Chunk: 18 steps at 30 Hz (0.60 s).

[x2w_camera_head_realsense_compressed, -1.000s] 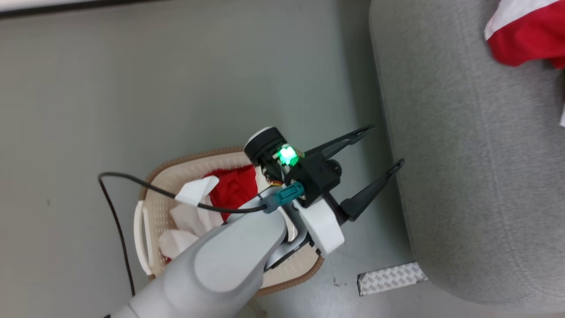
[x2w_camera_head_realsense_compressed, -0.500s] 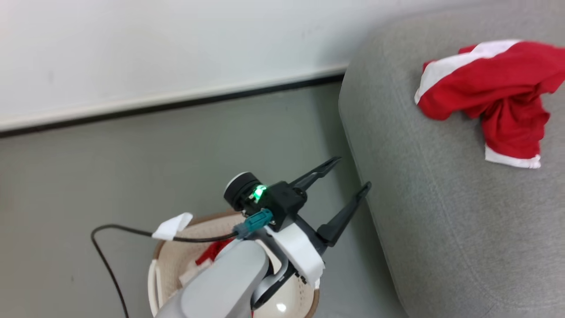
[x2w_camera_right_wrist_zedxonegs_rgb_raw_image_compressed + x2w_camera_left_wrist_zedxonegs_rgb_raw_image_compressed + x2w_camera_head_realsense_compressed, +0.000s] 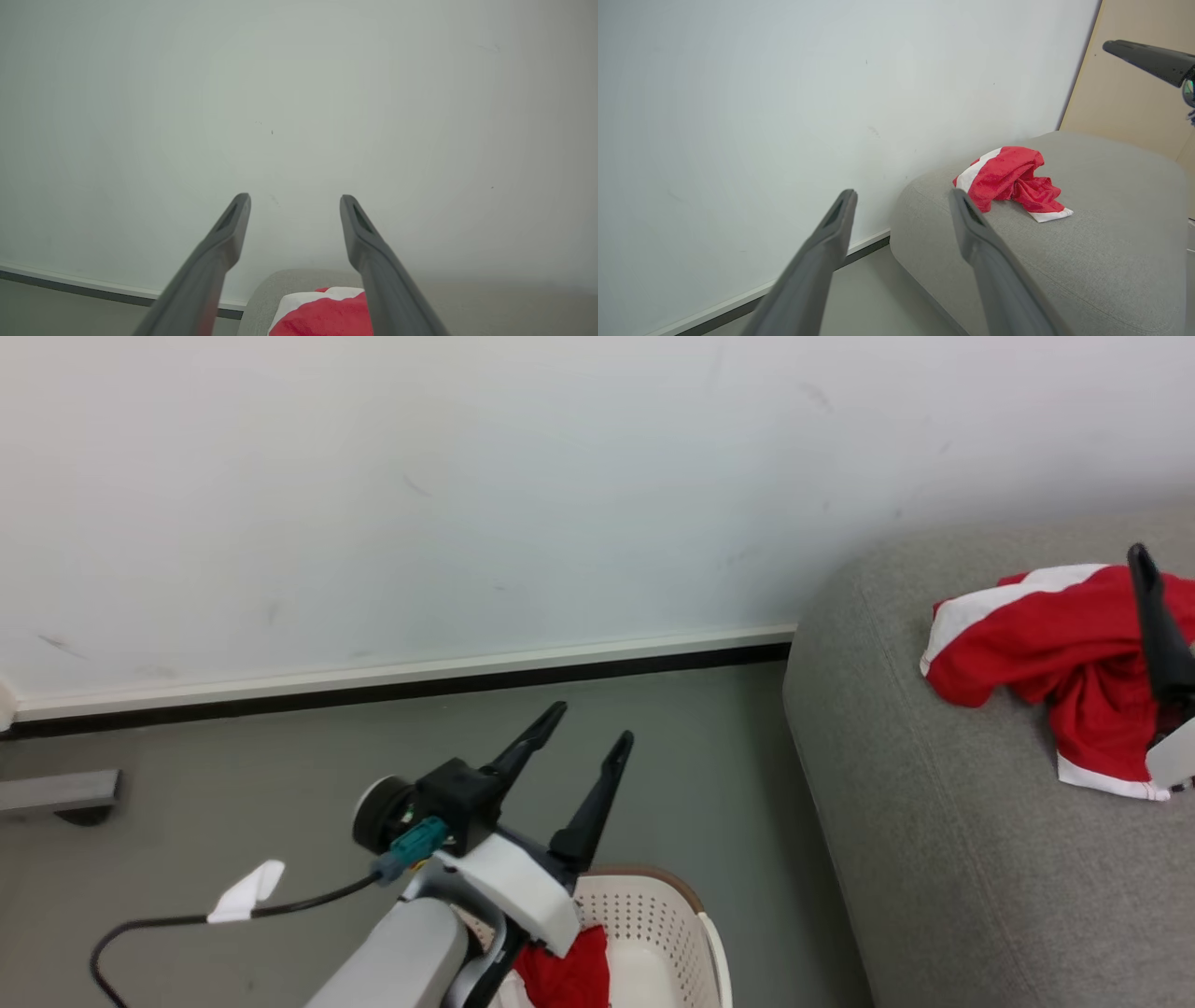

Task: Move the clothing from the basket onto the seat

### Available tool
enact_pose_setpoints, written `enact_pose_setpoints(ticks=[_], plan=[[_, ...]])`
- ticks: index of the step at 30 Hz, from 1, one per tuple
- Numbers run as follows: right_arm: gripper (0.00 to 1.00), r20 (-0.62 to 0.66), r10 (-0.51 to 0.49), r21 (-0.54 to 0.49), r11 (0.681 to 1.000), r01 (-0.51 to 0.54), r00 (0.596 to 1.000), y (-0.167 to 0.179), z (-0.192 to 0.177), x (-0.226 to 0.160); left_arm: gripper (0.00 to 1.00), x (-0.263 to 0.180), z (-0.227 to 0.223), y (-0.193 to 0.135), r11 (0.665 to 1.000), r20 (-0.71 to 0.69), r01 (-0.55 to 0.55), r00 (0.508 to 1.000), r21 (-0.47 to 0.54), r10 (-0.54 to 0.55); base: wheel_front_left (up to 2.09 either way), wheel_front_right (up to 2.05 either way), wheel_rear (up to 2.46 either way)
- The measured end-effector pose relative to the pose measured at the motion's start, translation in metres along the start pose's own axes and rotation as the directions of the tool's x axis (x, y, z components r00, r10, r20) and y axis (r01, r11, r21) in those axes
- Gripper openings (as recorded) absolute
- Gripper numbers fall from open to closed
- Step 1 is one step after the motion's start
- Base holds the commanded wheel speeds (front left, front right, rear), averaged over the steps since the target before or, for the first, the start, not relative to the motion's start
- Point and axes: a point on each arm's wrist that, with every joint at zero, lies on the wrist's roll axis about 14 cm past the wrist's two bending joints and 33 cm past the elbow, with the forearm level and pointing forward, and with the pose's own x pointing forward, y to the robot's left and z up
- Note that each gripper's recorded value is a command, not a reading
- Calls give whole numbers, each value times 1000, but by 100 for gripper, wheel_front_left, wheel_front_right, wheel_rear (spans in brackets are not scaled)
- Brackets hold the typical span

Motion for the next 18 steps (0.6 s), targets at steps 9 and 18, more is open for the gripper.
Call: enact_pose_setpoints(ticks=[9, 18], plan=[[100, 53, 73, 87, 993, -77, 996, 63, -17, -23, 100, -59, 19, 61, 964, 29, -260, 965, 47, 259, 0, 0, 0], [100, 30, 78, 193, 978, -82, 997, 96, -47, -54, 100, -114, 21, 107, 885, 41, -462, 887, 62, 460, 0, 0, 0]])
